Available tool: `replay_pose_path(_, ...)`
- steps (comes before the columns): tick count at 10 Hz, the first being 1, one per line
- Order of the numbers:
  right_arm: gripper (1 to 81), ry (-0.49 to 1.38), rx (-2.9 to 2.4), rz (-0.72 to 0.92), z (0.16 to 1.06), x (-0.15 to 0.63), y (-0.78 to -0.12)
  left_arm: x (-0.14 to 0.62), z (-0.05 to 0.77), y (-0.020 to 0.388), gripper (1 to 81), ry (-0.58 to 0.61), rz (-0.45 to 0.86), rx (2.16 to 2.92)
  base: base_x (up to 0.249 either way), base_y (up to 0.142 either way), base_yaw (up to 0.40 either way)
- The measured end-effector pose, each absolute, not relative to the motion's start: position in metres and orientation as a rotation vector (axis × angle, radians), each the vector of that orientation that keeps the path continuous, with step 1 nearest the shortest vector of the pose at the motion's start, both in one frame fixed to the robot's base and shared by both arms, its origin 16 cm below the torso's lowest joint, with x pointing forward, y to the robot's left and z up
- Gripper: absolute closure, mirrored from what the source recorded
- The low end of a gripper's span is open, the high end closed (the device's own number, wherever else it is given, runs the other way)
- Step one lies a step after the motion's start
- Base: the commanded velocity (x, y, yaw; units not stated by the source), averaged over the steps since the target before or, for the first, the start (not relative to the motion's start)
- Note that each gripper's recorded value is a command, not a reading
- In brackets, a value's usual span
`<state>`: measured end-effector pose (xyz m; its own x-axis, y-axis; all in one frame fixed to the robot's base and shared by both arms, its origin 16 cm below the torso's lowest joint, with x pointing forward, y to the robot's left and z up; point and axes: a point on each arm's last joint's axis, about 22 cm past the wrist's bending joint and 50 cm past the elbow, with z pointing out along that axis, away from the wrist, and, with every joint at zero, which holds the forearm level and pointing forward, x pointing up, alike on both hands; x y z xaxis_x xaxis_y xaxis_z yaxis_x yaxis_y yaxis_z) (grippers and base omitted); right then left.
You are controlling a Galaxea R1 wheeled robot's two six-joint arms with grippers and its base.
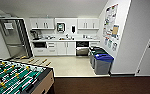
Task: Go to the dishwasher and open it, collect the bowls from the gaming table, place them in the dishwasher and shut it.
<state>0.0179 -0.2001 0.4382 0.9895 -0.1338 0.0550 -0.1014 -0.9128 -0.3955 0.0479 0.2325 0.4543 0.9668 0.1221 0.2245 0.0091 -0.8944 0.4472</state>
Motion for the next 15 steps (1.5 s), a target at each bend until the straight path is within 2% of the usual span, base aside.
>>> replay_pose_path(15,81.1,0.168,-2.734,-0.112,0.4377,0.0174,-0.2005,0.0478,0.4544,0.2324,81.1,0.094,0.344,2.658,0.191,0.0,0.0)
